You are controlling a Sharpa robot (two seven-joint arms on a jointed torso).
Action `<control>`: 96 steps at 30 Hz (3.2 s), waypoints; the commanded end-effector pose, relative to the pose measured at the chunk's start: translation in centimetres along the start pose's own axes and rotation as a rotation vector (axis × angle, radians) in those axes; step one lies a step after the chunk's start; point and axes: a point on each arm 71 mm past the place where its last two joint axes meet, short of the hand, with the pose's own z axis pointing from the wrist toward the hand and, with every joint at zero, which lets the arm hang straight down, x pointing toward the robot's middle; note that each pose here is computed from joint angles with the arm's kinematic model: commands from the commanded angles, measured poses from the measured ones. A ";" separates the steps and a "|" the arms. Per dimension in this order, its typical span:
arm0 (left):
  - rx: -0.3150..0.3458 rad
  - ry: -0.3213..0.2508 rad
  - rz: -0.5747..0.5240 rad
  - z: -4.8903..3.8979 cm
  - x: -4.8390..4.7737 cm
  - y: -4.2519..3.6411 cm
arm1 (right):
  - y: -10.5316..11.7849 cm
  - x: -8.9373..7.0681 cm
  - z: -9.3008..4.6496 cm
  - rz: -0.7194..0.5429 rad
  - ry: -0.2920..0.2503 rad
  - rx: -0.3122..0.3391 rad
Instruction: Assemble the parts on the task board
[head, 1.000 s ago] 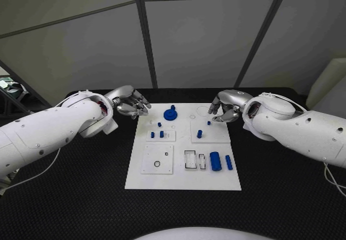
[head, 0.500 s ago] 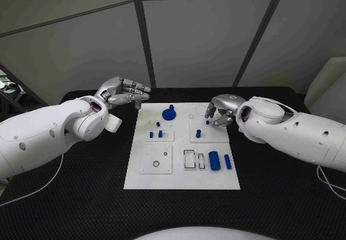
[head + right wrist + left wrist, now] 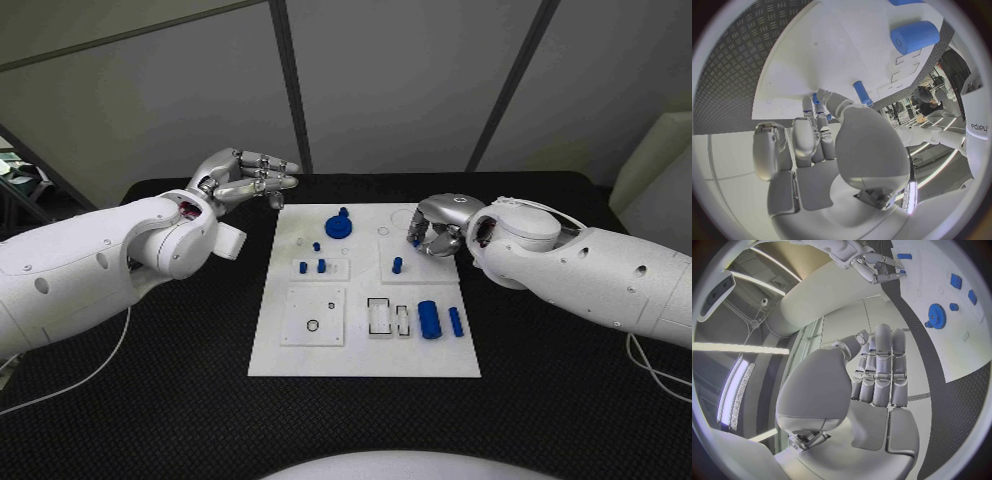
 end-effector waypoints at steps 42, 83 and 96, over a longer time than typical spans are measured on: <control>0.000 -0.014 -0.042 0.13 -0.22 0.22 | 1.8 -1.8 -2.6 -0.011 -0.235 -0.043; -0.017 0.023 -0.148 1.32 2.05 0.56 | 15.3 5.0 -1.6 0.176 -0.026 -0.334; -0.020 0.029 -0.150 1.34 2.09 0.65 | 15.3 5.5 -1.4 0.159 -0.020 -0.324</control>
